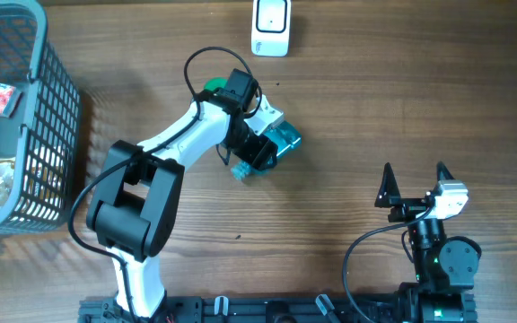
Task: Scan the item barcode
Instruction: 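Lay the bottle on the table and release it, then move the left gripper back into the basket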
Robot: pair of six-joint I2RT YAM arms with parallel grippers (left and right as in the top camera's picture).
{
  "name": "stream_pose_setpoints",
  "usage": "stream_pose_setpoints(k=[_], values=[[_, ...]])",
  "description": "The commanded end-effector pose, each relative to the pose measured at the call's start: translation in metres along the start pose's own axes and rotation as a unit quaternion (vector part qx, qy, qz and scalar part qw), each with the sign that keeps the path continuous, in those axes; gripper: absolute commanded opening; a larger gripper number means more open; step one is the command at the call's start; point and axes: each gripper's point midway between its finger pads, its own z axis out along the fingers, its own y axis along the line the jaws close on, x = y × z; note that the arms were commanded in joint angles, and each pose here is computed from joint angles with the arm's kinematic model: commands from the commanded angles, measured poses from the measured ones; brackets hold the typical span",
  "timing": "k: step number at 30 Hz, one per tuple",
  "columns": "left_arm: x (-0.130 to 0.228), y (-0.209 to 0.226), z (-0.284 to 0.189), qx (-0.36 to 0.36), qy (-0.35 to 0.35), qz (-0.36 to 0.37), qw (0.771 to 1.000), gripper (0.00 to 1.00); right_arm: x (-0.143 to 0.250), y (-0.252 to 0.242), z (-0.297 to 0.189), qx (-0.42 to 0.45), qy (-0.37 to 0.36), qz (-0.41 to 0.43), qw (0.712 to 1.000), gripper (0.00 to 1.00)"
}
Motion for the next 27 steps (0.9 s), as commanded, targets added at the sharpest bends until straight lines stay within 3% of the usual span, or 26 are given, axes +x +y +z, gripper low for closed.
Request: stream_pose_setpoints(k=[1, 2, 4, 7, 10, 13, 17, 20, 21, 24, 27], values=[[-0.001, -0.009, 0.001, 0.010, -0.002, 0.014, 1.000, 0.83, -0.001, -0.002, 0.000, 0.007, -0.002, -0.003, 1.000, 1.00], [-0.001, -0.010, 0.000, 0.009, -0.002, 0.015, 1.000, 0.85, -0.001, -0.002, 0.000, 0.007, -0.002, -0.003, 1.000, 1.00], [-0.001, -0.011, -0.001, 0.009, -0.003, 0.016, 1.000, 1.00, -0.001, -0.002, 0.000, 0.007, -0.002, -0.003, 1.000, 1.00], [-0.008, -0.020, -0.026, 0.007, -0.014, 0.007, 1.000, 1.00, -0.001, -0.002, 0.000, 0.007, -0.002, -0.003, 1.000, 1.00], [-0.031, -0.048, -0.116, -0.010, -0.074, 0.028, 0.997, 1.00, -0.001, -0.002, 0.000, 0.007, -0.002, -0.003, 1.000, 1.00], [-0.045, -0.047, -0.223, -0.116, -0.174, 0.024, 0.978, 1.00, -0.001, -0.002, 0.000, 0.007, -0.002, -0.003, 1.000, 1.00], [-0.014, 0.003, -0.371, -0.282, -0.327, -0.103, 0.896, 1.00, -0.001, -0.002, 0.000, 0.006, -0.002, -0.003, 1.000, 1.00], [0.064, 0.076, -0.444, -0.349, -0.384, -0.283, 0.807, 1.00, -0.001, -0.002, 0.000, 0.007, -0.002, -0.003, 1.000, 1.00], [0.082, 0.092, -0.454, -0.358, -0.389, -0.324, 0.785, 1.00, -0.001, -0.002, 0.000, 0.007, -0.002, -0.003, 1.000, 1.00], [0.158, 0.150, -0.478, -0.333, -0.423, -0.498, 0.679, 1.00, -0.001, -0.002, 0.000, 0.006, -0.002, -0.003, 1.000, 1.00], [0.199, 0.192, -0.474, -0.301, -0.422, -0.571, 0.637, 1.00, -0.001, -0.002, 0.000, 0.007, -0.002, -0.003, 1.000, 1.00]])
